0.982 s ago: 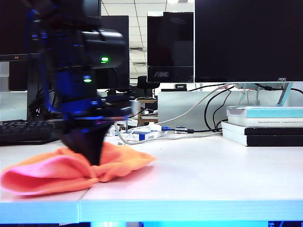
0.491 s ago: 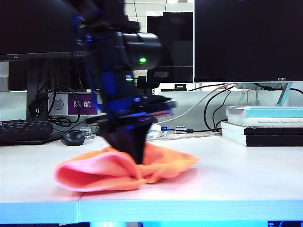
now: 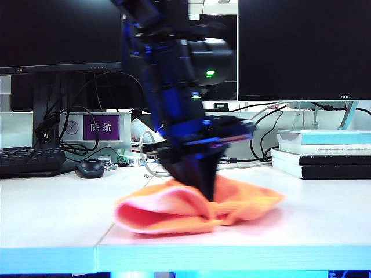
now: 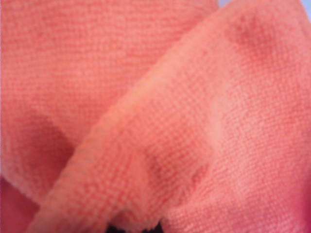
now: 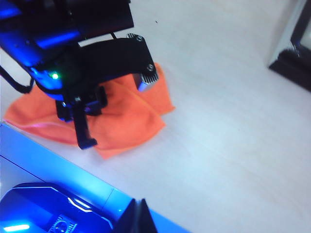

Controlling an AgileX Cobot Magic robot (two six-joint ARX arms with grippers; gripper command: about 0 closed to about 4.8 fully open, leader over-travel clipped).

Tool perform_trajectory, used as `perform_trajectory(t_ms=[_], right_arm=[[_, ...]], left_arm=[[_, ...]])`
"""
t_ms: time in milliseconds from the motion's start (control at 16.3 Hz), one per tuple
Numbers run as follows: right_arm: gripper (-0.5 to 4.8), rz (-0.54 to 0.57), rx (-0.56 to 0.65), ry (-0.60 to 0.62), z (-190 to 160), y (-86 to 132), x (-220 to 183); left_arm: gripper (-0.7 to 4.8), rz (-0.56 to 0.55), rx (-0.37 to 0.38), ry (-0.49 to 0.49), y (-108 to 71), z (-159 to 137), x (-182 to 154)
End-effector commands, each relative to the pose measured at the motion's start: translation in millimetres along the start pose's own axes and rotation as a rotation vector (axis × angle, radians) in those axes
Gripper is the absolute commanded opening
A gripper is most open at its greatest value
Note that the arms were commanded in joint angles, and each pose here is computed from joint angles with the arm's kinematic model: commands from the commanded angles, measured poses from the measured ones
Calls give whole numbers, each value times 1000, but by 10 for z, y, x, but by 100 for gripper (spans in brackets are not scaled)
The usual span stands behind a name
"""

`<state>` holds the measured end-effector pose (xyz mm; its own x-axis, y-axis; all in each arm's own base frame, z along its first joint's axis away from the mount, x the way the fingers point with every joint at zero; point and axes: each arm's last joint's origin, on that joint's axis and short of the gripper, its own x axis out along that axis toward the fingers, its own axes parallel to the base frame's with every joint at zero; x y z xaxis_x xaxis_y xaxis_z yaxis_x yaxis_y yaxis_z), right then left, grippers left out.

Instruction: Wipe the table from left to right using the rag.

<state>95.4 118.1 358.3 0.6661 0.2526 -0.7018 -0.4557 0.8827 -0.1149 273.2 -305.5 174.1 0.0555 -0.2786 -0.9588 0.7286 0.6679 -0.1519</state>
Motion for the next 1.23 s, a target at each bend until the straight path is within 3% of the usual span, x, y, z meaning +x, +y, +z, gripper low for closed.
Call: perform_trajectory(t_ms=[61,737,1228], right_arm=[[-6,-7,34,-16,2,-25,-42],[-5,-29,89,-21,-6,-40,-54],[-5,-146,121,74,-148,-119,-85]], left_arm=[[-6,-39,19,37,-97,12,170],[-6,-84,63,-35,-357,365,295],[-6,-158,87,-94,-629,448,474]])
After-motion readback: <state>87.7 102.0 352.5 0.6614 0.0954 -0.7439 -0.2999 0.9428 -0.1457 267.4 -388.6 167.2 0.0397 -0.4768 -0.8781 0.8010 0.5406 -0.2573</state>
